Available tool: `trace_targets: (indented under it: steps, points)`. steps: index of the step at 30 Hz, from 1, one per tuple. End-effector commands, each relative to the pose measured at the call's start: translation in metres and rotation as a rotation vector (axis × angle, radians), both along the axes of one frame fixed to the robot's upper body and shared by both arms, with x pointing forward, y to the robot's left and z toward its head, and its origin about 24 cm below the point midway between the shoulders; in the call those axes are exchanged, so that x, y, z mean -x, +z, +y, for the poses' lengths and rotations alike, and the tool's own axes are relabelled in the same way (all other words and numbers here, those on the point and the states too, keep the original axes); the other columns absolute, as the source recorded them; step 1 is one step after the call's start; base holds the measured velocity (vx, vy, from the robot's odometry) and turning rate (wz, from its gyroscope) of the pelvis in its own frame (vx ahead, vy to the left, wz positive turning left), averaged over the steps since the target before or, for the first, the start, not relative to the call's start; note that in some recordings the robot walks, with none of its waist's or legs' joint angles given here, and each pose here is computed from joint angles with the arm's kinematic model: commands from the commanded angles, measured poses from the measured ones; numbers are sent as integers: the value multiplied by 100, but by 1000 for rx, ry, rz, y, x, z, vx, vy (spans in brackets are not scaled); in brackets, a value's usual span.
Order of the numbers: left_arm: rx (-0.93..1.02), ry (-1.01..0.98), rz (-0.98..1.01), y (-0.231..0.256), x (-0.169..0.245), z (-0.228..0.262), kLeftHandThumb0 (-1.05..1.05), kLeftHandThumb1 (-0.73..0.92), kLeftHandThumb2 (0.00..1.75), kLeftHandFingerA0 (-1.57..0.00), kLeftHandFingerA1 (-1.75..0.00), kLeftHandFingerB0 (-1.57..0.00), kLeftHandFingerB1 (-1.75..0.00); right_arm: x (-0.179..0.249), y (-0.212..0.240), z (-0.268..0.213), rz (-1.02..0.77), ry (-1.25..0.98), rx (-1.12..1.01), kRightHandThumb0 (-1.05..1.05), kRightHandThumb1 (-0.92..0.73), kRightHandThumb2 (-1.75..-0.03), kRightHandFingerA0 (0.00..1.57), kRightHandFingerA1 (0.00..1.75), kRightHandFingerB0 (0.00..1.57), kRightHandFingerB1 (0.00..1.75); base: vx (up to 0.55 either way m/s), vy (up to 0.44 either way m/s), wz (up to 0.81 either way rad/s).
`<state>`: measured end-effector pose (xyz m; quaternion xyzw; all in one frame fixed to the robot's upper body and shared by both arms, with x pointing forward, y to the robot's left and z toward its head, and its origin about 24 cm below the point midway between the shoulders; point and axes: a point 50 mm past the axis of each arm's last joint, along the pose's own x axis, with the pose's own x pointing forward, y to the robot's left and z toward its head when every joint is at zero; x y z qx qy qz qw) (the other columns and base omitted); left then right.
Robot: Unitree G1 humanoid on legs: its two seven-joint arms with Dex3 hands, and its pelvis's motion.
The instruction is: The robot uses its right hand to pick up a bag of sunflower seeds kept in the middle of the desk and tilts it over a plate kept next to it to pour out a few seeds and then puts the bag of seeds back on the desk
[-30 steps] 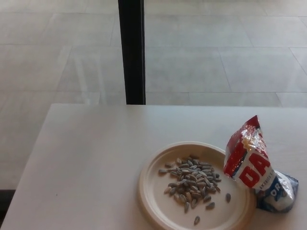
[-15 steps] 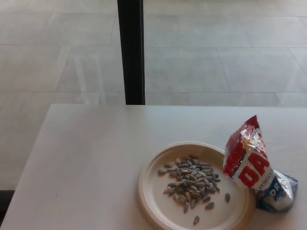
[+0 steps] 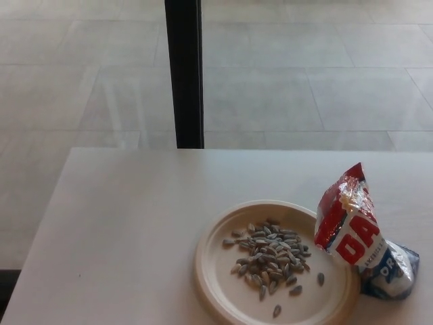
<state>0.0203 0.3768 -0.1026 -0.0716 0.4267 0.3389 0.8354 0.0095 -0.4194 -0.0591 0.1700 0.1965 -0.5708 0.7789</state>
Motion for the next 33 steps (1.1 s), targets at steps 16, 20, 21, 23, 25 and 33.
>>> trace_targets:
  steps: [16,20,21,23,25,33]
  points:
    - [64,31,30,-1,5,2,-90,84,66,-40,-58,-33,-38,2,-12,3,-3,-28,-57,-56,-65,-60,0,42,17,31,0,0,0]
    - [64,28,33,-1,5,2,-91,84,66,-40,-58,-33,-37,2,-13,4,10,-10,-55,-58,-65,-60,1,42,16,30,0,0,0]
    - [64,30,32,-1,5,2,-91,84,66,-40,-58,-33,-37,2,-14,5,8,-3,-57,-58,-65,-60,1,42,16,30,0,0,0]
    - [67,33,33,-1,6,2,-90,85,66,-38,-58,-32,-38,2,-14,6,18,14,-65,-59,-64,-60,0,40,17,31,0,0,0]
    - [59,21,44,-1,7,2,-91,85,66,-39,-57,-32,-38,1,-14,7,30,54,-52,-59,-67,-61,0,40,15,29,0,0,0]
    - [71,34,33,-1,5,1,-91,84,65,-39,-59,-33,-38,0,-15,7,27,75,-69,-60,-65,-60,12,50,18,29,0,0,0]
